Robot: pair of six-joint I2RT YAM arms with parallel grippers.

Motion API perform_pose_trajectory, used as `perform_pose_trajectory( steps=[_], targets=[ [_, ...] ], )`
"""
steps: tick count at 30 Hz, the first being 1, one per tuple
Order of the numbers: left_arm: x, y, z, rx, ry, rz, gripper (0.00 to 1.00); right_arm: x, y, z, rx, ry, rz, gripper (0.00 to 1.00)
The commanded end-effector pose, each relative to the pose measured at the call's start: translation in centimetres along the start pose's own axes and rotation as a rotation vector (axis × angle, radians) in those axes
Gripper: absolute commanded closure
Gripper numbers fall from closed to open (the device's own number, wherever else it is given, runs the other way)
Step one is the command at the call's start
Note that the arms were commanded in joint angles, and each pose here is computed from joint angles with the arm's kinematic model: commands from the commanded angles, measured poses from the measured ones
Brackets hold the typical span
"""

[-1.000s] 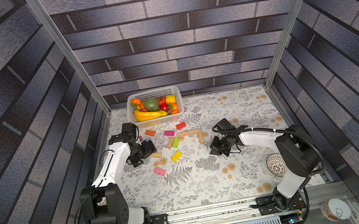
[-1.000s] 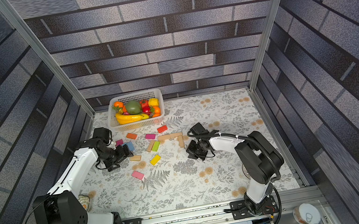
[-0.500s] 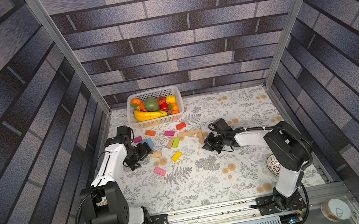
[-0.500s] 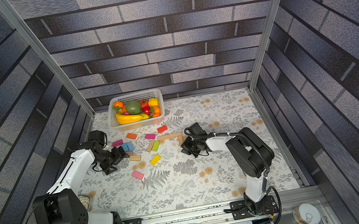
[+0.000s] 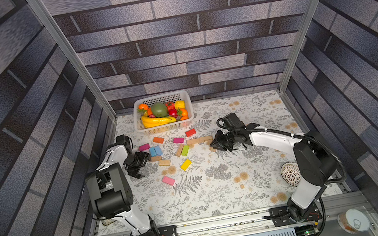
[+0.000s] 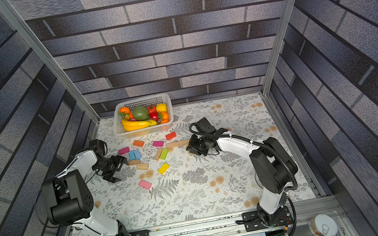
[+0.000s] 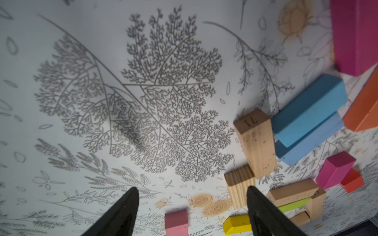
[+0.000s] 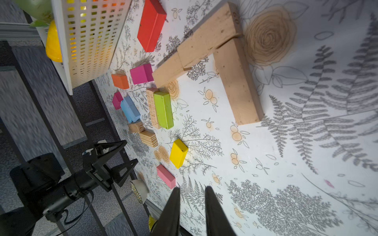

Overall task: Assemble the number 7 with building blocks
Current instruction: Pick up the building block from the center of the board.

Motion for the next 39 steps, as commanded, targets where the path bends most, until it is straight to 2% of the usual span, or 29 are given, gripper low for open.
perform_pose_trajectory(
  steps=[1,6,15,25,30,33,39],
  targets=[
    [-1.4,-0.1,1.4,-0.026,0.048,0.015,0.16,-0.3,1.1,-0.4,-0.014,0.042,-0.049,0.76],
    [-2.2,-2.0,1.9,0.006,0.070,0.032,0.16,-0.2,1.6,0.1,-0.026,0.059,-0.053,0.75],
    [-1.9,-3.0,1.9,0.022,0.070,0.084,0.20,-0.8,2.1,1.4,-0.036,0.034,-0.057,0.75],
    [-0.7,-3.8,0.4,0.044,0.077,0.103,0.39,-1.3,2.0,2.1,-0.036,0.019,-0.062,0.75],
    [-0.1,-4.3,0.2,0.051,0.091,0.104,0.38,-1.3,2.1,2.0,-0.036,0.020,-0.058,0.75],
    [-0.5,-4.4,0.4,0.053,0.098,0.098,0.24,-1.4,2.4,2.0,-0.042,0.024,-0.063,0.75],
    [-0.8,-4.2,0.3,0.059,0.091,0.106,0.20,-1.7,2.3,2.0,-0.038,0.015,-0.067,0.75]
  ],
)
Point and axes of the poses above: each gripper's point midway between its finger pads, its own y axis back along the fingers, its own x axis along the line the jaws close on, z = x × y, the point moved 4 cm from there along y, back along the fingers, and after that the axes turned 12 degrees about -y, right-handed, at the moved point
